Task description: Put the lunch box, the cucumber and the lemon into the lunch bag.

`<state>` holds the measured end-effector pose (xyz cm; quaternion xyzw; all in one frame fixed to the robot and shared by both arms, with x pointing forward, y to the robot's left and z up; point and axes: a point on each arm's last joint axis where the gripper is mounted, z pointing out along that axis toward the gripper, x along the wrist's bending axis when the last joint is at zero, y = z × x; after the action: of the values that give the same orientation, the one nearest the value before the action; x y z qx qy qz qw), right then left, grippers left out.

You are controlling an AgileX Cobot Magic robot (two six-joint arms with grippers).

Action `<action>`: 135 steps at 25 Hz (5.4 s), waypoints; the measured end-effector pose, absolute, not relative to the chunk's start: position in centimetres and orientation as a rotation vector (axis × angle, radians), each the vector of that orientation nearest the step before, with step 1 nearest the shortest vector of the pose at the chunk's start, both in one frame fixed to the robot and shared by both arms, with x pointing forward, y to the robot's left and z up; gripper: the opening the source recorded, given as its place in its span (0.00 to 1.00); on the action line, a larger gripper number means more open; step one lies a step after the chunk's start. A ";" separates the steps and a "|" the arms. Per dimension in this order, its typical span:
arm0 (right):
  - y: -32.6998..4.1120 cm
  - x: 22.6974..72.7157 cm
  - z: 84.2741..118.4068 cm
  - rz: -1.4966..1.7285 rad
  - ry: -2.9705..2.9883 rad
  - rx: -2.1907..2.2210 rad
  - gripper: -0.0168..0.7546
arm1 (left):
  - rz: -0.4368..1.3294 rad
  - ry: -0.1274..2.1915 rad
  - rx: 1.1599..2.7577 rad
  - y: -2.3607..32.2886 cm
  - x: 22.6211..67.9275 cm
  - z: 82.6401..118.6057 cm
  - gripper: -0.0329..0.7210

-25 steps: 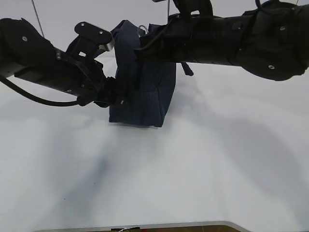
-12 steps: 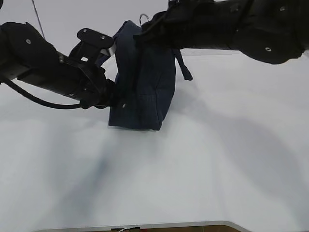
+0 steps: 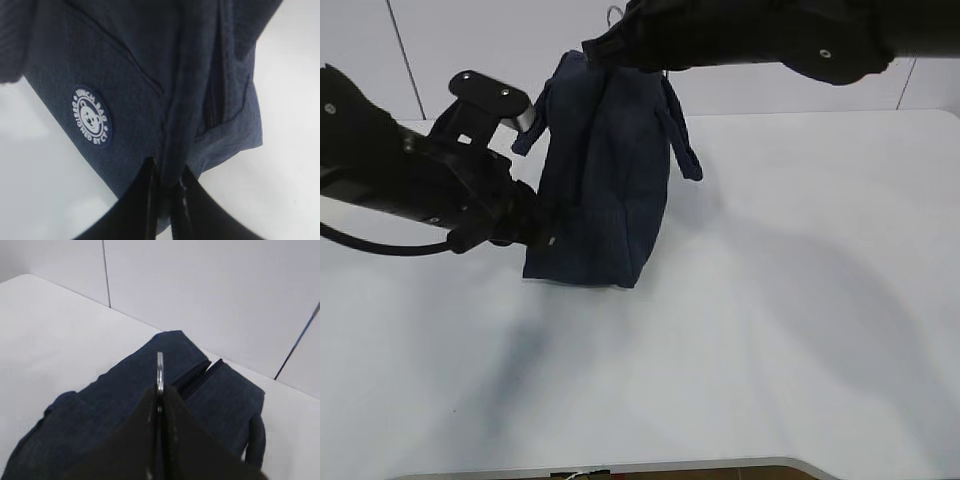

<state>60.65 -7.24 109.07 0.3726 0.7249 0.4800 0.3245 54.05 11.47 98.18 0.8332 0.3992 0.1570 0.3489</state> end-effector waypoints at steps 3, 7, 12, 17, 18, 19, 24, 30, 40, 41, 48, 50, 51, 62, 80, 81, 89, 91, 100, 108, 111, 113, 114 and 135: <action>-6.9 61.5 109.0 1.237 1.895 0.995 0.03 | 0.422 1.052 2.160 12.3 53.0 97.7 0.05; -6.4 62.7 108.5 1.203 1.894 1.052 0.03 | 0.430 1.062 2.157 13.2 51.5 97.8 0.05; -5.9 64.1 108.3 1.178 1.879 1.119 0.03 | 0.417 1.066 2.163 14.2 49.7 97.9 0.05; -5.4 65.0 108.2 1.172 1.868 1.150 0.03 | 0.419 1.065 2.148 14.8 48.7 98.4 0.05; -5.3 65.2 108.1 1.168 1.869 1.156 0.03 | 0.418 1.067 2.147 14.8 48.6 98.4 0.05; -5.2 65.3 108.0 1.175 1.867 1.167 0.03 | 0.419 1.066 2.146 14.9 48.5 98.5 0.05; -5.0 65.3 107.9 1.215 1.861 1.275 0.03 | 0.393 1.100 2.119 14.9 48.3 98.5 0.05; -5.2 65.1 107.4 1.204 1.867 1.421 0.03 | 0.364 1.129 2.022 14.9 47.7 100.4 0.32; -4.9 64.8 107.1 1.271 1.862 1.585 0.03 | 0.454 1.061 1.831 14.9 48.0 106.0 0.63; -4.8 64.8 107.2 1.282 1.864 1.596 0.03 | 0.452 1.065 1.818 14.8 48.3 106.3 0.63; -4.5 64.6 107.2 1.330 1.874 1.651 0.03 | 0.415 1.107 1.813 13.0 51.1 105.6 0.63; -4.5 64.5 107.2 1.338 1.874 1.664 0.03 | 0.407 1.117 1.819 12.5 52.1 105.2 0.63; -4.4 64.5 107.2 1.340 1.873 1.667 0.03 | 0.403 1.123 1.825 12.2 52.6 104.9 0.62; -4.4 64.6 107.6 1.341 1.880 1.650 0.03 | 0.330 1.067 1.942 11.6 52.5 104.1 0.07; -4.1 64.8 107.4 1.223 1.998 1.514 0.03 | 0.178 0.737 2.261 13.2 46.8 107.4 0.06; -4.1 64.9 107.1 1.206 2.007 1.519 0.03 | 0.173 0.729 2.269 13.3 46.6 107.6 0.06; -4.6 65.1 106.7 1.162 2.025 1.509 0.03 | 0.184 0.927 2.231 17.2 48.1 107.8 0.06; -4.6 65.2 106.8 1.169 2.023 1.515 0.03 | 0.189 0.991 2.214 18.5 48.7 107.7 0.06; -4.8 65.3 106.7 1.176 2.018 1.532 0.03 | 0.107 1.105 2.160 19.7 49.3 107.5 0.29; -5.2 65.6 106.9 1.170 2.007 1.523 0.03 | 0.128 1.027 2.087 19.1 49.9 111.4 0.50; -5.2 65.6 106.9 1.174 2.006 1.526 0.03 | 0.141 1.009 2.051 18.8 50.5 112.6 0.50; -5.1 65.6 106.9 1.179 2.005 1.533 0.03 | 0.123 1.013 2.034 18.5 51.4 112.6 0.50; -5.1 65.6 106.9 1.181 2.005 1.535 0.03 | 0.110 1.013 2.028 18.3 51.9 112.5 0.50; -4.9 65.4 107.0 1.227 1.999 1.590 0.03 | -0.136 1.030 2.138 16.1 58.6 107.7 0.35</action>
<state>65.45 -4.88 106.97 0.5544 0.6971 0.4278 0.1536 58.56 16.10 107.66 0.8346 0.4019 -0.0531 0.3729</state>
